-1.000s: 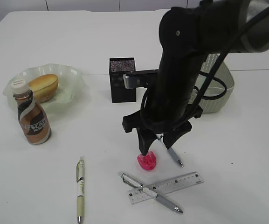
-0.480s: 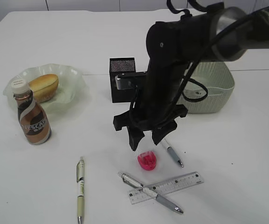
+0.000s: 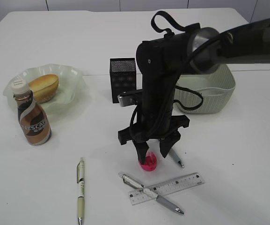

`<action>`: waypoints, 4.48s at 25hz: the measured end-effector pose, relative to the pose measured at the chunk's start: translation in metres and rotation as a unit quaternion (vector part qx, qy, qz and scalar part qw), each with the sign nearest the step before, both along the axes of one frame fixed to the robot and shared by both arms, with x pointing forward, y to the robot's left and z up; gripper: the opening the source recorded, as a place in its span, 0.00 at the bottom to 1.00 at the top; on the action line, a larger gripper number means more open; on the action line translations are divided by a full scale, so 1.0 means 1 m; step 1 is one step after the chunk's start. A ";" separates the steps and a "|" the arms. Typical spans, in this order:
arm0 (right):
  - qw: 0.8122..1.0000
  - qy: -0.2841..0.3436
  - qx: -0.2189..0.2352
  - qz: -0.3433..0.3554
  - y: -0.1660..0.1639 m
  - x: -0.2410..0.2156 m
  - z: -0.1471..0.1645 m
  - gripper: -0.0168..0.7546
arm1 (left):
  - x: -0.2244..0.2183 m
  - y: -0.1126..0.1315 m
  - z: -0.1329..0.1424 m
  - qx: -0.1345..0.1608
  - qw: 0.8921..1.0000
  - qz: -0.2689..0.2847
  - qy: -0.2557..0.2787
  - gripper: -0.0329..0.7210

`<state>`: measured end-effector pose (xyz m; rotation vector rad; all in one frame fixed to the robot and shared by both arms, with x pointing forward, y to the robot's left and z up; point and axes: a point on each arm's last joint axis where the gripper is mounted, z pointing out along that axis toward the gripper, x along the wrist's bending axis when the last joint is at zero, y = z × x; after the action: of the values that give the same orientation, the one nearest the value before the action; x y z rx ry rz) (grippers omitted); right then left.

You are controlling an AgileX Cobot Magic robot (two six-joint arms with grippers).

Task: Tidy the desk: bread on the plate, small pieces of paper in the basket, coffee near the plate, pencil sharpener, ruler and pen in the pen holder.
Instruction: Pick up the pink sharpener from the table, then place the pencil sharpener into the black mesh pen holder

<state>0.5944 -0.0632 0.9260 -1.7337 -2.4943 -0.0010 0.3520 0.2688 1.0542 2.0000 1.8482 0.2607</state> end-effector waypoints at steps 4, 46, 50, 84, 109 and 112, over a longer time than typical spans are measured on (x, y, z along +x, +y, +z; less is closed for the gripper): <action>1.000 0.001 -0.001 0.000 0.000 0.000 -0.003 0.59 | 0.000 0.000 0.000 0.002 1.000 0.000 -0.002 0.56; 1.000 -0.006 0.006 -0.007 0.005 0.007 -0.026 0.59 | -0.001 0.002 0.000 0.012 1.000 -0.001 0.003 0.56; 1.000 -0.005 0.005 -0.007 0.005 0.006 -0.026 0.59 | -0.001 0.002 0.000 0.012 1.000 -0.001 0.003 0.56; 0.980 -0.194 0.052 0.014 0.025 0.058 0.090 0.43 | -0.001 0.002 0.000 0.013 1.000 -0.001 0.003 0.56; 0.886 -0.449 0.119 0.010 0.022 0.124 0.087 0.43 | -0.001 0.004 0.000 0.025 1.000 -0.001 0.000 0.56; 0.883 -0.454 0.120 0.007 0.019 0.130 0.079 0.43 | -0.001 0.005 0.000 0.027 1.000 -0.001 0.000 0.56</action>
<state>0.7242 -0.0445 1.0053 -1.8612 -2.8497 -1.3551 0.3515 0.2733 1.0538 2.0385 1.8566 0.3145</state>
